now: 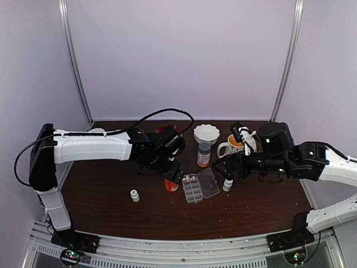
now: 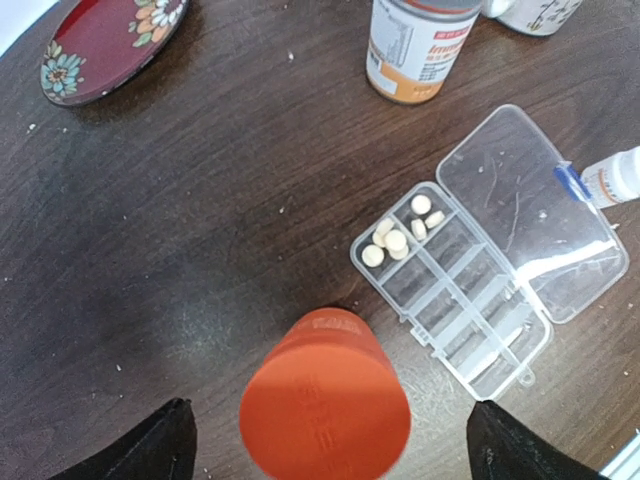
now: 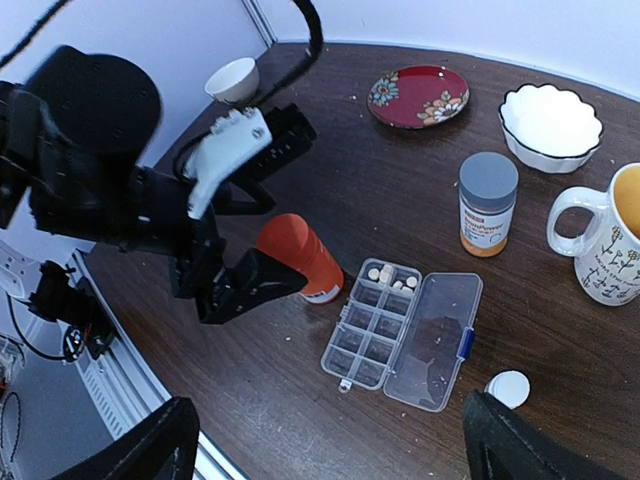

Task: Sort the pills into containers
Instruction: Place the pill bottle at the center of the board, then pick up the pill bottle from the center of the board.

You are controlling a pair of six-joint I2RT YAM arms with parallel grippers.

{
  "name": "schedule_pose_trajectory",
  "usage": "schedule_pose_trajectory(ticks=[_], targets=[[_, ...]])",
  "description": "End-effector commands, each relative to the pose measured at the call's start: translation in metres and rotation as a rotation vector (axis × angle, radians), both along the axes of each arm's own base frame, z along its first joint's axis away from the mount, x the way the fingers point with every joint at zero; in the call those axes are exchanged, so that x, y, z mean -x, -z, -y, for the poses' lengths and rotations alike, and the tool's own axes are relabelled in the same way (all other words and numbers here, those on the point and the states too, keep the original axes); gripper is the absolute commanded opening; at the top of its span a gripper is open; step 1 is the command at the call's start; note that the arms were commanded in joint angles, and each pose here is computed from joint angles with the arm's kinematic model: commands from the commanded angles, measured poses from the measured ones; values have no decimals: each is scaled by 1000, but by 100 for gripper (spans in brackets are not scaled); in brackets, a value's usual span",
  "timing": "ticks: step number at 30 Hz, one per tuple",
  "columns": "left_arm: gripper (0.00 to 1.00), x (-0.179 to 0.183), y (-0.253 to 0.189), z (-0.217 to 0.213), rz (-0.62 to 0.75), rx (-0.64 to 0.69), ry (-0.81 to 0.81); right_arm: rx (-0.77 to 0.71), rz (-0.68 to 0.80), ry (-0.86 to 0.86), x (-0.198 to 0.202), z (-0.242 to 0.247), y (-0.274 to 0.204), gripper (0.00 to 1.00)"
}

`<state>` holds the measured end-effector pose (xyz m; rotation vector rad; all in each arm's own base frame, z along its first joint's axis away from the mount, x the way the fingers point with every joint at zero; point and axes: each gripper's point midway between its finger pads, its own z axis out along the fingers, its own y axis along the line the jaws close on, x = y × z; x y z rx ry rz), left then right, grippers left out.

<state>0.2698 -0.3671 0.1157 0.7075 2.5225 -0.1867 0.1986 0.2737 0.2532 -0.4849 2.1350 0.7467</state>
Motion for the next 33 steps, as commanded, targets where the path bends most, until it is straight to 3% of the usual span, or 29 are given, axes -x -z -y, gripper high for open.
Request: schedule_pose_trajectory(ticks=[1, 9, 21, 33], targets=[[97, 1, -55, -1, 116, 154, -12, 80, -17, -19, -3, -11, 14, 95], [98, 10, -91, -56, 254, 280, -75, 204, -19, -63, -21, -49, 28, 96], [97, 9, -92, -136, 244, 302, -182, 216, -49, -61, -48, -116, 44, 100], [96, 49, -78, -160, 135, 393, -211, 363, -84, -20, -68, -153, 78, 100]])
